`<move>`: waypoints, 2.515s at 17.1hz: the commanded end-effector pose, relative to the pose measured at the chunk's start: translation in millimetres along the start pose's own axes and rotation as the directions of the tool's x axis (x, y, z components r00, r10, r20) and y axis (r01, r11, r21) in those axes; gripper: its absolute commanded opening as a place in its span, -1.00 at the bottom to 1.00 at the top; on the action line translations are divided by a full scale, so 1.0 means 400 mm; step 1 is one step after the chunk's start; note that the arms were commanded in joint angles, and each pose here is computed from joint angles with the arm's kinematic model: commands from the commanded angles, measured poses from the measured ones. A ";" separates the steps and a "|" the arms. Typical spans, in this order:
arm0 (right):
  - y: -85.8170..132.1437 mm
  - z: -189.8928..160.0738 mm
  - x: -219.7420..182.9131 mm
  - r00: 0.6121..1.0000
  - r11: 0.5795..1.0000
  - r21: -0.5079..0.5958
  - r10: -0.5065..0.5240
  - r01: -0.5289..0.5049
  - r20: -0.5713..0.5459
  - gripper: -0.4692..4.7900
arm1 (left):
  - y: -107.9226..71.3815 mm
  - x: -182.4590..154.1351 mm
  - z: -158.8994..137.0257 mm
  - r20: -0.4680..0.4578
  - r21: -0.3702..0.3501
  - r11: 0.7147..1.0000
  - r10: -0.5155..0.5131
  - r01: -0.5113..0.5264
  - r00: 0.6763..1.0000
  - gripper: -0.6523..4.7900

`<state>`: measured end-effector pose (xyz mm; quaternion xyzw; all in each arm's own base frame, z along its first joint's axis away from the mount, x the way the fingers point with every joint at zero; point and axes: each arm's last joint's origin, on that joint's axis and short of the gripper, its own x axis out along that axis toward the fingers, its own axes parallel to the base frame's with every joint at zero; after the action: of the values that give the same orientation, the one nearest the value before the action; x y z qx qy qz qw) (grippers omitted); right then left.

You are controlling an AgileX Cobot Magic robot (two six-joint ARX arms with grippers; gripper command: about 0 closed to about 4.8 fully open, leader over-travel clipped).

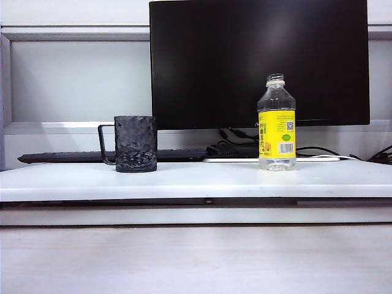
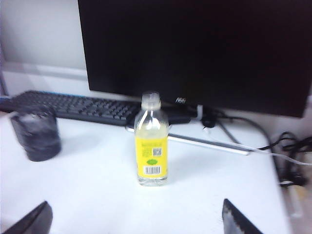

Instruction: Carefully pick up the bottle and pour some water from the bottle into the cup.

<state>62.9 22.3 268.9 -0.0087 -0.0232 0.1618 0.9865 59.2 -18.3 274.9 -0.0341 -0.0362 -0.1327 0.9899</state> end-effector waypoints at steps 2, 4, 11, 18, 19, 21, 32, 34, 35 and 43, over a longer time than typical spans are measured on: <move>0.006 -0.121 0.079 0.994 1.000 0.009 0.001 -0.002 0.111 1.00 | 0.009 0.032 -0.069 -0.057 0.025 0.995 0.102 -0.100 0.993 1.00; 0.008 -0.175 0.090 0.999 1.000 0.009 0.005 -0.005 0.032 0.30 | 0.009 0.036 -0.086 -0.080 0.027 0.996 0.090 -0.088 0.993 -0.40; 0.011 -0.262 0.093 0.995 1.000 0.012 0.012 -0.010 -0.104 -0.82 | 0.011 0.051 -0.160 -0.178 -0.057 0.993 0.093 -0.105 0.980 -0.78; 0.011 -0.283 0.091 0.984 1.000 0.015 0.012 -0.010 -0.176 -0.82 | 0.015 0.055 -0.242 -0.313 -0.062 0.990 0.101 -0.126 0.944 -0.78; 0.011 -0.283 0.091 0.984 1.000 0.015 0.012 -0.010 -0.176 -0.82 | 0.015 0.054 -0.244 -0.321 -0.060 0.990 0.101 -0.127 0.942 -0.78; 0.011 -0.283 0.091 0.984 1.000 0.015 0.012 -0.010 -0.176 -0.82 | 0.015 0.054 -0.245 -0.325 -0.059 0.990 0.102 -0.128 0.940 -0.78; -0.011 -0.248 0.065 0.997 0.997 0.015 -0.077 0.077 0.000 -0.82 | 0.041 0.041 -0.262 -0.276 -0.065 0.974 0.191 -0.216 0.942 -0.78; -0.024 -0.243 0.063 0.991 0.991 0.013 -0.130 0.130 0.021 -0.82 | 0.056 0.040 -0.270 -0.284 -0.057 0.957 0.258 -0.285 0.924 -0.78; -0.030 -0.244 0.063 0.987 0.988 0.012 -0.157 0.157 0.019 -0.82 | 0.064 0.039 -0.274 -0.284 -0.056 0.947 0.289 -0.317 0.914 -0.78; -0.056 -0.256 0.059 0.965 0.965 0.006 -0.262 0.262 -0.012 -0.82 | 0.099 0.047 -0.310 -0.215 -0.056 0.903 0.405 -0.425 0.889 -0.78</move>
<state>96.9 7.3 169.4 -0.0052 -0.0161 0.0285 0.9995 94.2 5.9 152.7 -0.0793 0.0847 0.0830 0.9898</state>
